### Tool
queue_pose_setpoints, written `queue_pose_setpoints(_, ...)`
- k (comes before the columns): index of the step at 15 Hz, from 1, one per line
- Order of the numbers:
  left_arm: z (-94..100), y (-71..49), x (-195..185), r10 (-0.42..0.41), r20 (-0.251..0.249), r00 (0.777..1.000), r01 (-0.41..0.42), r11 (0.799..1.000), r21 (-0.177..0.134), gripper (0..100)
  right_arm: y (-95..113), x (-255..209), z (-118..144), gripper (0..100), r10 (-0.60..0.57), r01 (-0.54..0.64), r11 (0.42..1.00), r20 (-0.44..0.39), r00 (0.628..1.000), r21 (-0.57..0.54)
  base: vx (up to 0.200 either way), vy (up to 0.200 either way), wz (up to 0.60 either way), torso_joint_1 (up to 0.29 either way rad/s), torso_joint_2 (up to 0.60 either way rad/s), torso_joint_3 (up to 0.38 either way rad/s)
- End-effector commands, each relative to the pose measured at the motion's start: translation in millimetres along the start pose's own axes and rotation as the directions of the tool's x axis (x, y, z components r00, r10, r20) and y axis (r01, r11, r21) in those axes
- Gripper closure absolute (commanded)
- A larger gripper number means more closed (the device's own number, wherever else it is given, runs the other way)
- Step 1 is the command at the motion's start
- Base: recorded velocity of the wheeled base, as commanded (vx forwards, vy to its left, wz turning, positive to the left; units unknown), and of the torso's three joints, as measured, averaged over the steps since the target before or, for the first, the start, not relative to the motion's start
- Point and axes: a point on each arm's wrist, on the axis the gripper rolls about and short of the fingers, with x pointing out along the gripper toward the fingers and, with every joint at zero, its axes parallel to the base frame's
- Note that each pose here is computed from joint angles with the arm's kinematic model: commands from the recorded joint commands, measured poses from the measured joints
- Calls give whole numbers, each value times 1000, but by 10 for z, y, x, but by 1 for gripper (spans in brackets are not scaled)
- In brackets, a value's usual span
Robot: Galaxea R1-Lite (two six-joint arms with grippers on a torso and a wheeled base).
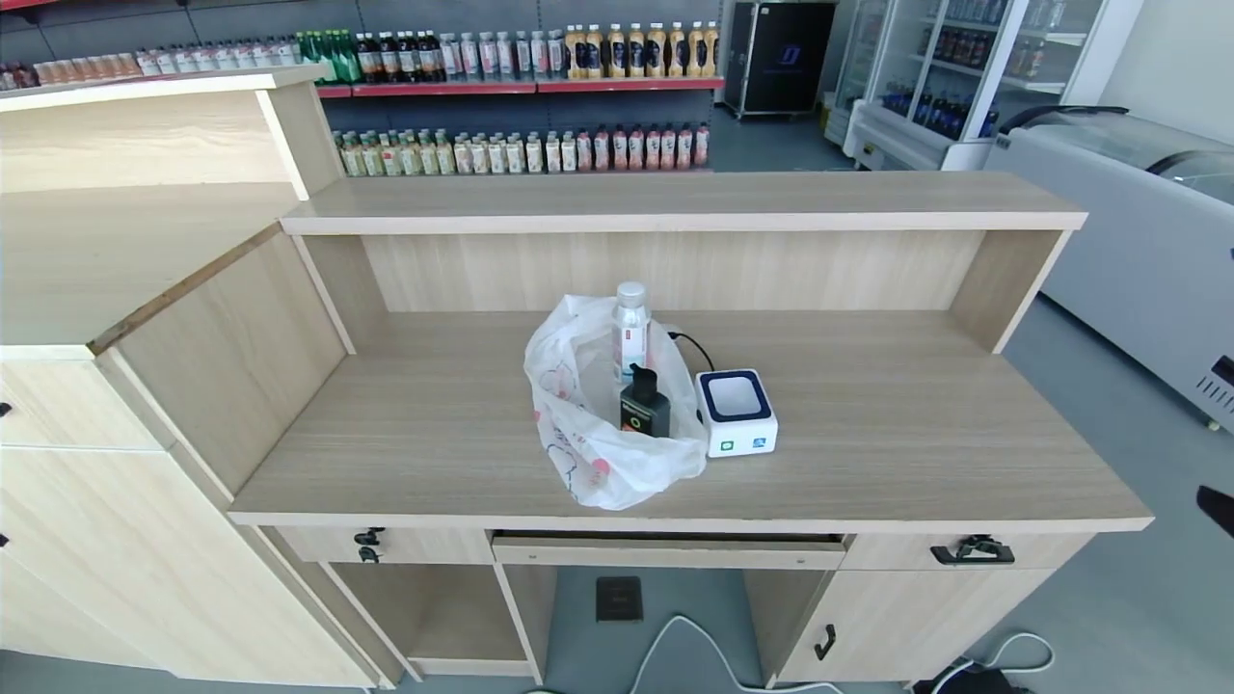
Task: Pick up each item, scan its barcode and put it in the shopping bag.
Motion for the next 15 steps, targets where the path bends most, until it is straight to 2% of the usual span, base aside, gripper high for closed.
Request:
queue_pose_setpoints(1,0,0,0,1,0,1000,-1,1000,1,0,303,-367,-936,0,72,-71,997,24,997,-24,0,0,0,0,0,0)
queue_pose_setpoints(2,0,0,0,1,0,1000,-1,1000,1,0,337,-473,-1023,0,85,-82,996,67,994,-39,0,0,0,0,0,0)
queue_pose_setpoints(3,0,0,0,1,0,1000,-1,1000,1,0,396,-626,-1268,0,86,-85,996,13,996,-14,0,0,0,0,0,0)
queue_pose_setpoints(5,0,0,0,1,0,1000,-1,1000,-1,0,398,-719,-1283,0,128,-127,992,158,979,-14,0,0,0,0,0,0)
queue_pose_setpoints(7,0,0,0,1,0,1000,-1,1000,-1,0,383,-725,-1262,0,170,-170,985,189,967,-18,0,0,0,0,0,0)
queue_pose_setpoints(15,0,0,0,1,0,1000,-1,1000,-1,0,383,-726,-1262,0,178,-178,984,190,966,-14,0,0,0,0,0,0)
